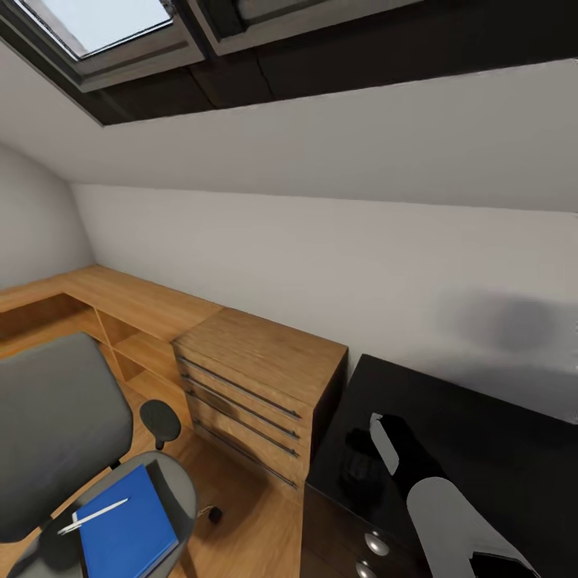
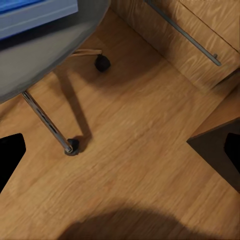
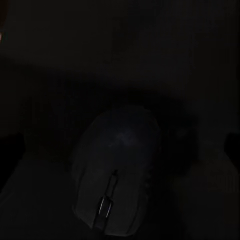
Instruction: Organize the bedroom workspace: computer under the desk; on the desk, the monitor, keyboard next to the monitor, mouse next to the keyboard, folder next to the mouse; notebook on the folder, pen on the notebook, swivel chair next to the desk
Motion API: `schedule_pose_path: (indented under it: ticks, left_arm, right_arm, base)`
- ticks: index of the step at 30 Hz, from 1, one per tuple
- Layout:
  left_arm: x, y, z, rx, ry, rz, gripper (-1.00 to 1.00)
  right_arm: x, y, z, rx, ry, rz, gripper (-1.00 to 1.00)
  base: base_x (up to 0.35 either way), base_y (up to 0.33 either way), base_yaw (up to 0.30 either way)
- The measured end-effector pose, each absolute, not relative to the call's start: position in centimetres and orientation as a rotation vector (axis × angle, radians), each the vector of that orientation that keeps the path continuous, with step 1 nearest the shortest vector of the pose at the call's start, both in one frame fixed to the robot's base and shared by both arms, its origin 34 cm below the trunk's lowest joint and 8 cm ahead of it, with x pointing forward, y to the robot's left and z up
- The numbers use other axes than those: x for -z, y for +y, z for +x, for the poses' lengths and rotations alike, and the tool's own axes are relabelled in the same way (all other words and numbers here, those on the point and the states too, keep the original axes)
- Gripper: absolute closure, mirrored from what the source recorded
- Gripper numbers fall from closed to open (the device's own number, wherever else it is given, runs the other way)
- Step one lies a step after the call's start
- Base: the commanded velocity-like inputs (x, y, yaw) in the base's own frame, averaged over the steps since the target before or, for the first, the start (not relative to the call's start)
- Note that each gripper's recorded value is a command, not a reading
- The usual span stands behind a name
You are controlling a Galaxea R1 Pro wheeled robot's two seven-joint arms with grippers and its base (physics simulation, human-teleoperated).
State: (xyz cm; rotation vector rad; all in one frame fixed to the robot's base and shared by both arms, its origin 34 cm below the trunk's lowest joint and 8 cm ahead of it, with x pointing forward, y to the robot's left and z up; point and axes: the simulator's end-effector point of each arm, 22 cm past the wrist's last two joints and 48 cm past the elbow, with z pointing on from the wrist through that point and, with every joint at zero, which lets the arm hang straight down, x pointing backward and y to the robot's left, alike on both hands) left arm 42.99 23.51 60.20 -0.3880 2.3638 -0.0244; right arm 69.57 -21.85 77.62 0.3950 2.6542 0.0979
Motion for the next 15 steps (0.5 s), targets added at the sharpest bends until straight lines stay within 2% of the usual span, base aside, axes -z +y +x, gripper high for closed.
schedule_pose_path:
  ticks: [6,15]
  left_arm:
    - [-60.4,23.5,43.2,0.025,2.358,-0.384,-1.0]
    - [-60.6,23.4,43.4,0.029,2.354,-0.38,-1.0]
  right_arm:
    - [-79.0,-23.0,70.7,-0.082,2.602,0.405,-1.0]
    - [-80.5,-26.0,72.3,-0.036,2.502,0.439,-1.0]
  base:
    - [0.0,0.0,-0.178]
    - [0.0,0.0,-0.242]
